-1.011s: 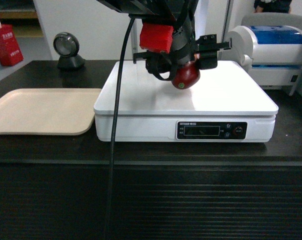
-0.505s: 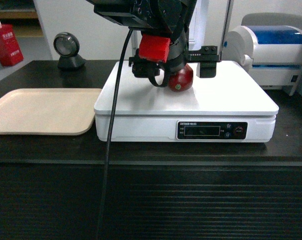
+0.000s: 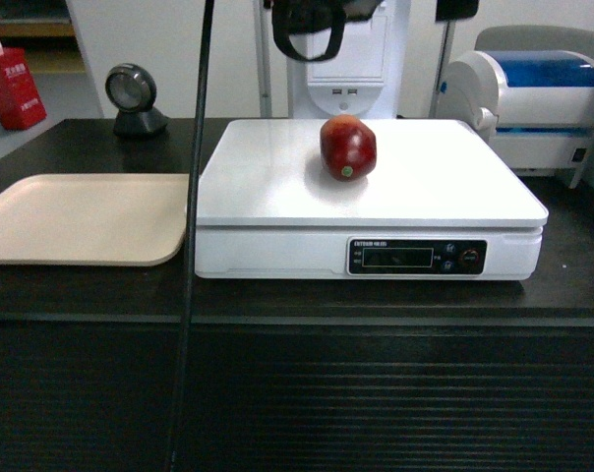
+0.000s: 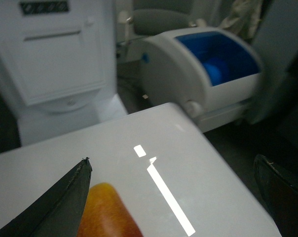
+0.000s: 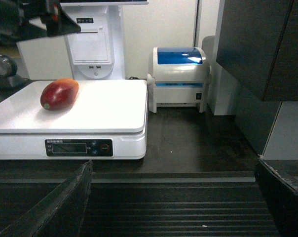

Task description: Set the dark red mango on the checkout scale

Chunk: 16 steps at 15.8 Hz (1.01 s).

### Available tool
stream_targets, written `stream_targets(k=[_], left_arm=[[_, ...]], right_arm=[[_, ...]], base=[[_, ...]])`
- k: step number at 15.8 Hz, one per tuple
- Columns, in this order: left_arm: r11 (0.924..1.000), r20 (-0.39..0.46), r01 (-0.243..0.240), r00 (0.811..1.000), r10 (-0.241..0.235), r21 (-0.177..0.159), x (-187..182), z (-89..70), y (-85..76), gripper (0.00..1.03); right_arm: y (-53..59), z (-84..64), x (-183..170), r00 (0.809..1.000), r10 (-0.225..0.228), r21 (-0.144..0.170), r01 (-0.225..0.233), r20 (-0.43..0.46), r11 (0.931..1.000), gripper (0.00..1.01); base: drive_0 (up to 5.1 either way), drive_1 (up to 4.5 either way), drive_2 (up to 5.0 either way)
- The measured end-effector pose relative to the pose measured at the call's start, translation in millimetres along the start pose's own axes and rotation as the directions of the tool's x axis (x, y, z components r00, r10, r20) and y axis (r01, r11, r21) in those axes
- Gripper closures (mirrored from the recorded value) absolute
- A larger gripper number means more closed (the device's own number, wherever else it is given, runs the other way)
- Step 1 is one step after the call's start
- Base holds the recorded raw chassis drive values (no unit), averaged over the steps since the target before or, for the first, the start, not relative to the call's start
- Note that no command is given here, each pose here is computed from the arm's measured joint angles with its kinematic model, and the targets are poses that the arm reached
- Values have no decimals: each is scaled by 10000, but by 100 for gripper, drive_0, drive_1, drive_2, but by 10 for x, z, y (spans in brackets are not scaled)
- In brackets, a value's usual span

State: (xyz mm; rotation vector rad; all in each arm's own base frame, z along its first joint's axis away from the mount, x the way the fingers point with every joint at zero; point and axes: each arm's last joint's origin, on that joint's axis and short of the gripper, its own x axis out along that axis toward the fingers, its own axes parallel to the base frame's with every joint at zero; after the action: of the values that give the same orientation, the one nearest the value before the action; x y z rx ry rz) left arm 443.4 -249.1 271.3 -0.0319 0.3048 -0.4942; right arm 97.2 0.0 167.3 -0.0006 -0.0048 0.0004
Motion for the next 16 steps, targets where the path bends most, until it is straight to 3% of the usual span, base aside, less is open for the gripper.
stream_targets(k=[1,3,5,6,8,10,13,16], left_arm=[[9990,165,418,9990,-421,176,-82,44,-17,5],[9779,319,1863,9813,-1900,948,-392,66,13,5],[9601,1,2458,9688,-2480,1333,-693,-95,273,5],[9618,-104,2325,9723,-2334,1449,-875,-159,436,5],[9802,-197,1470,9891,-1456,1330,-1356,-201,765,5],[9917,-549,669,9966,-612,1101,-1782,-285,997,5],[9978,-1408,-264,9894,348,612,-2188,-617,1273,5],[9869,-1776,-1603,9709,1607,166,-2532,-835,1422,5]], right_arm=[[0,0,0,10000,0,-4,0,-4,10000,3],[0,0,0,10000,0,0,0,0,10000,3],[0,0,0,10000,-4,0,4,-4,10000,3],[0,0,0,10000,0,-4,0,-4,10000,3],[0,0,0,10000,0,0,0,0,10000,3],[0,0,0,10000,0,-4,0,0,10000,3],[0,0,0,10000,0,-4,0,-4,10000,3],[0,0,0,10000,0,0,0,-4,10000,3]], base=[[0,0,0],[0,0,0],[0,0,0],[0,0,0],[0,0,0],[0,0,0],[0,0,0],[0,0,0]])
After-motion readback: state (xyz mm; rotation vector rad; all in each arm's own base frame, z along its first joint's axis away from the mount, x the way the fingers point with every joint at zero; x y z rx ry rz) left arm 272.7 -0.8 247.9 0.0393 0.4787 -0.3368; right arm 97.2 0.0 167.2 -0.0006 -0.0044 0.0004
